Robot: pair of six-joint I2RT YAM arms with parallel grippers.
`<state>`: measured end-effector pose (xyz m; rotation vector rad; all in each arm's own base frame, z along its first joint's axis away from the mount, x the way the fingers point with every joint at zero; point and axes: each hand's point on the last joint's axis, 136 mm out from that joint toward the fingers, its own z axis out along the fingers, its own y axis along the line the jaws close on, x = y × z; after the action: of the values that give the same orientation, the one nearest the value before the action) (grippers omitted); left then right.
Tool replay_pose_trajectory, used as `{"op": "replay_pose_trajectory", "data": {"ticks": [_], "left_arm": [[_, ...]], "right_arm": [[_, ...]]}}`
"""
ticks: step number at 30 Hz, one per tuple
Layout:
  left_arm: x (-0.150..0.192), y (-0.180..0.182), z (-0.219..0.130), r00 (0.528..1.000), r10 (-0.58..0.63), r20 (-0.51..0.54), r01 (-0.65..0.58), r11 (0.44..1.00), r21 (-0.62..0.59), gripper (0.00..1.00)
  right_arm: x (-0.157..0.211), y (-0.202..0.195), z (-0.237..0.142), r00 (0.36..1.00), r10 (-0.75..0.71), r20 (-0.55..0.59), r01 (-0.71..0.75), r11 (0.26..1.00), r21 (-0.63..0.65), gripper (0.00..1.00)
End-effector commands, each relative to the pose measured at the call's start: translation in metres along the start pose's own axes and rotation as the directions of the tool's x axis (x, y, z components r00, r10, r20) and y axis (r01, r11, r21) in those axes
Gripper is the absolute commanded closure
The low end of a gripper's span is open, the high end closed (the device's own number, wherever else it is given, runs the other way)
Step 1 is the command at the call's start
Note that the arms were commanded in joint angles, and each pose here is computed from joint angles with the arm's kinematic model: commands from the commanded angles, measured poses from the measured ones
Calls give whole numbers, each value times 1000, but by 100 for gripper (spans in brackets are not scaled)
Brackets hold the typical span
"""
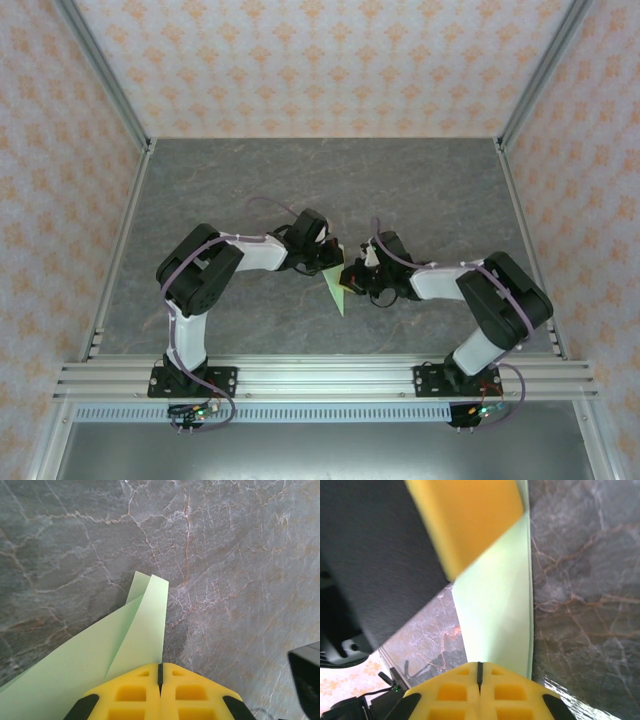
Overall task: Fold a paper plane with a square sheet of paper (fold left side to right side)
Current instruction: Fold the wing for the fifth time at the center of the table.
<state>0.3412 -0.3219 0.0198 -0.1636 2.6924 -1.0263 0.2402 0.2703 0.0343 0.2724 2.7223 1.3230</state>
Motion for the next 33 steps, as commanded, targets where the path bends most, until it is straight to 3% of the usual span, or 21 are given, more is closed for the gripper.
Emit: {"op": "replay_pose_trajectory", "data": {"ticks": [1,15,33], "left_arm": [[7,21,6,1000,-9,-16,8,998,-56,100],[7,26,6,1000,-10,-14,9,997,-70,100],[4,34,5,1000,-26,-7,25,996,-84,100]], "right_arm": [[4,8,8,1000,6,-18,-7,999,-45,95],[22,-29,18,996,67,-54,-63,996,70,95],[65,-49,14,992,73,-103,-62,992,107,95]]}}
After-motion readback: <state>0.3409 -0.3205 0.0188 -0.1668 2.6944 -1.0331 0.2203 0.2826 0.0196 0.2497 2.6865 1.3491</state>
